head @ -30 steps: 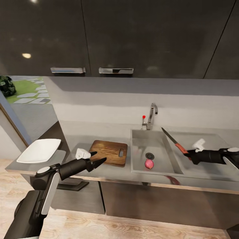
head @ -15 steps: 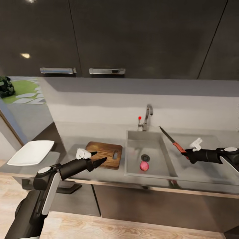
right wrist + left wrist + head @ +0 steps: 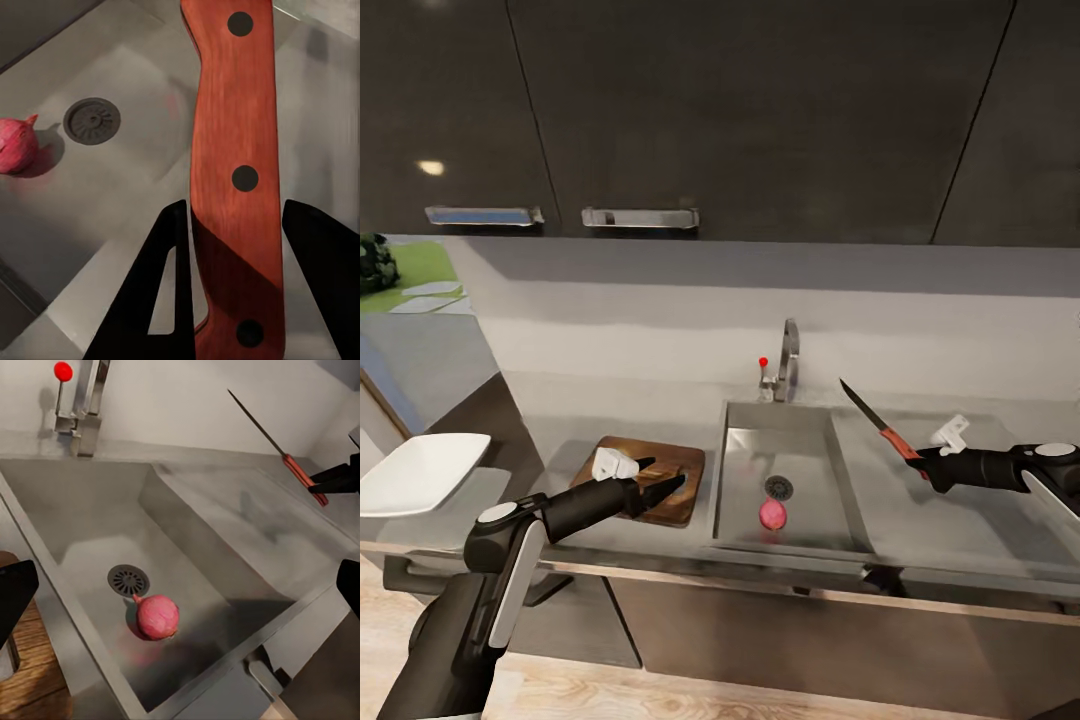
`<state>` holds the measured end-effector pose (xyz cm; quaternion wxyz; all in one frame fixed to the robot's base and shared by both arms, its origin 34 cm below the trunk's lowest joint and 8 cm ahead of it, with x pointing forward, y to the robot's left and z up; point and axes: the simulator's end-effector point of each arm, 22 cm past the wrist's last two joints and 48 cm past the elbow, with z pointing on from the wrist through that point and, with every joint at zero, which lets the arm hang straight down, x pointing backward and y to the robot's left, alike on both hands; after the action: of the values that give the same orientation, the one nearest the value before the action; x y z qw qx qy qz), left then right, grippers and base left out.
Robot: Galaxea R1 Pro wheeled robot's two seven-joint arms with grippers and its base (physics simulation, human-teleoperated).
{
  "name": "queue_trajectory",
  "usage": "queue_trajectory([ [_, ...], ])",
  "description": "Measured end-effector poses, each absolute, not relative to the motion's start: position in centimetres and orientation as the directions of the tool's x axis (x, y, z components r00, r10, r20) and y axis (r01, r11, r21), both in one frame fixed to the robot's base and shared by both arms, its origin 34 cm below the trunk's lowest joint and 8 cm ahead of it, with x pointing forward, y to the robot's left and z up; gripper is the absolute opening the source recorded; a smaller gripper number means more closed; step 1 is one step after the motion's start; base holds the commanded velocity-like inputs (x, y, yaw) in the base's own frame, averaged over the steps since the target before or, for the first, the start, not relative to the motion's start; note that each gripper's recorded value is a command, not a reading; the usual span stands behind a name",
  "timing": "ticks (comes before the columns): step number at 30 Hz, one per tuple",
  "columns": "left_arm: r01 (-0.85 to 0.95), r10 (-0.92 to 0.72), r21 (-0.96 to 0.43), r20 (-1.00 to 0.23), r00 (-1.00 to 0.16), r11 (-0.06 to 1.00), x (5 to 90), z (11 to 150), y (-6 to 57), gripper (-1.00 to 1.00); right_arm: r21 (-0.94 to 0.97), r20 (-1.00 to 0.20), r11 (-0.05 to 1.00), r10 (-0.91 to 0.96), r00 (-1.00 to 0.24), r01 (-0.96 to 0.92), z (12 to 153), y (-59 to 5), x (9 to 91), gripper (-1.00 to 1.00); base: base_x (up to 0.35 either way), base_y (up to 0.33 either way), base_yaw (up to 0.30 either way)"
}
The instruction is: In the kitchen, take the Vidalia onion out of the sink, dice it on the chopping board with the paring knife, put the diced onion into the bowl on the countertop, then place both the paring knife and the chopping board into the sink.
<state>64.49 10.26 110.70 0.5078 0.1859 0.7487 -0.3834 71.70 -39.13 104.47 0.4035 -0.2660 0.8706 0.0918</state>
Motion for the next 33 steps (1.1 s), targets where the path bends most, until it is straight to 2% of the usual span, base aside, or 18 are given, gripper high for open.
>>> queue_trajectory([
  [5,0.666,-0.111,-0.385,-0.903,-0.415,0.639,64.53,110.68,10.30,1.00,-0.054,-0.751,0.842,-0.389,-0.534,-0.537,104.49,-39.13,71.68,-1.00,0.004,-0.005,-0.086],
  [19,0.667,-0.111,-0.382,-0.905,-0.412,0.639,64.48,110.90,10.24,1.00,-0.057,-0.754,0.842,-0.389,-0.529,-0.537,104.83,-39.09,71.66,-1.00,0.000,0.000,-0.256],
  [27,0.668,-0.111,-0.381,-0.905,-0.410,0.639,64.43,111.00,10.24,1.00,-0.059,-0.755,0.841,-0.390,-0.527,-0.538,104.96,-39.07,71.65,-1.00,0.021,-0.007,-0.054],
  [33,0.669,-0.110,-0.381,-0.905,-0.410,0.638,64.40,111.00,10.20,1.00,-0.061,-0.757,0.839,-0.392,-0.523,-0.541,105.12,-38.92,71.65,-1.00,0.221,-0.165,-0.002],
])
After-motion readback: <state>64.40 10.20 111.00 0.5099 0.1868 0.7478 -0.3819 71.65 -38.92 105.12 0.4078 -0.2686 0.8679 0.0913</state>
